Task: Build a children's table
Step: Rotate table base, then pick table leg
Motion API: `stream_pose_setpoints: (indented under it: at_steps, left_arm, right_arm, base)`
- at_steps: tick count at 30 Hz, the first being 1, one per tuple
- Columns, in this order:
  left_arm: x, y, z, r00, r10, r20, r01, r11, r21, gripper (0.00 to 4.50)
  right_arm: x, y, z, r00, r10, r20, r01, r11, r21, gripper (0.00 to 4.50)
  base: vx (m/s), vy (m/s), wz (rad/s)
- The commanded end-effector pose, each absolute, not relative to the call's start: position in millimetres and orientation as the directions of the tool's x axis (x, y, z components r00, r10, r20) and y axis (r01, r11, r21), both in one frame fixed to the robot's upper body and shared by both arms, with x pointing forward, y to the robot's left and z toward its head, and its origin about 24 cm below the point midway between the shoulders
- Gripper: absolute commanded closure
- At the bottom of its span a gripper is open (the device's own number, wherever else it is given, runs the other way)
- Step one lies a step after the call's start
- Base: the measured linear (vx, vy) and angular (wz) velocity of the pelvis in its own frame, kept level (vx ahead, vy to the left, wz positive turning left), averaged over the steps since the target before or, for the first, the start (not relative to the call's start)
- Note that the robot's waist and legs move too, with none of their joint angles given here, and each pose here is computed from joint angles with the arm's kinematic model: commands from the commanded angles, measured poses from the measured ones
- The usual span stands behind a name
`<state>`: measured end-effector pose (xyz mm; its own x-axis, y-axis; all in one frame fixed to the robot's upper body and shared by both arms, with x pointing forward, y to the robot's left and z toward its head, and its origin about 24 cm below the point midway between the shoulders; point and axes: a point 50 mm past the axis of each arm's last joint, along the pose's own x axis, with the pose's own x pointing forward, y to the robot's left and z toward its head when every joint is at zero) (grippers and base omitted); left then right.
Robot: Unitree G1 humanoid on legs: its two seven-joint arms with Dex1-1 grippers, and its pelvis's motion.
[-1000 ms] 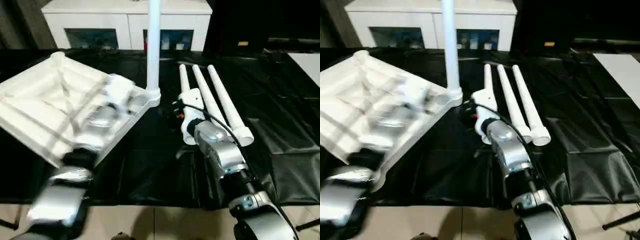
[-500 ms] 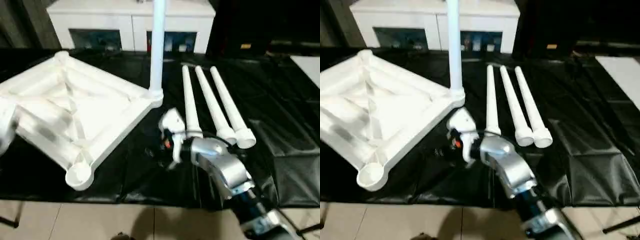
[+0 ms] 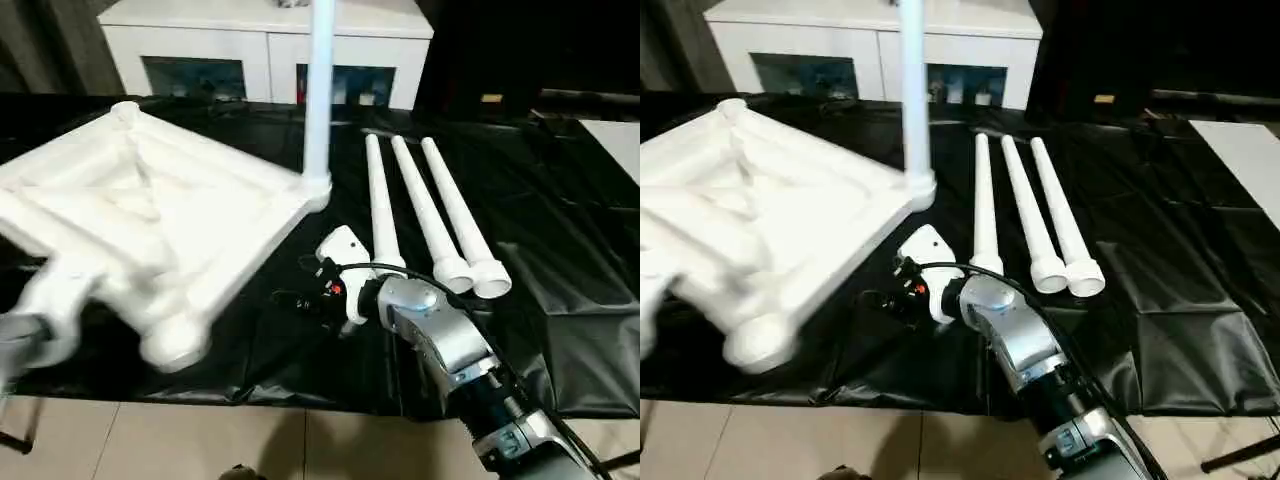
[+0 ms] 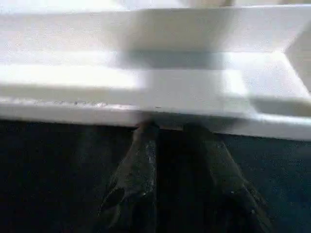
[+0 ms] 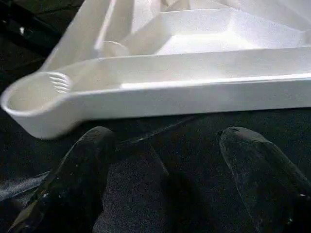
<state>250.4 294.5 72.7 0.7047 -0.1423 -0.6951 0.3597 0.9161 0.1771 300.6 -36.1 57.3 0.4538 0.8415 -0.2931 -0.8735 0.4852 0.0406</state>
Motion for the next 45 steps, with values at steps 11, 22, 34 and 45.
stream_pose_setpoints:
  at_steps: [11,22,34,45]
  left_arm:
    - [285,238,45,0.73,-0.217,-0.648,0.394,0.908,0.14,3.33]
    - [323,169,42,0.827,-0.328,-0.457,0.439,0.885,0.158,3.33]
    - [321,159,72,0.888,-0.387,-0.247,0.434,0.883,0.177,3.25]
    - [283,170,101,0.64,-0.684,-0.35,0.765,0.609,0.209,3.25]
  right_arm:
    - [320.6,-55.9,71,0.629,0.728,-0.273,-0.769,0.634,-0.082,0.68]
    - [349.4,-84.2,99,0.815,0.531,-0.232,-0.566,0.816,-0.117,0.68]
    - [378.9,-112.4,94,0.882,0.246,-0.401,-0.295,0.953,-0.065,0.35]
    - [395.7,-118.8,94,0.792,0.22,-0.57,-0.224,0.972,0.065,0.1]
  base:
    - [0.0,0.0,0.0]
    - [0.0,0.0,0.0]
    - [0.0,0.0,0.0]
    - [0.0,0.0,0.0]
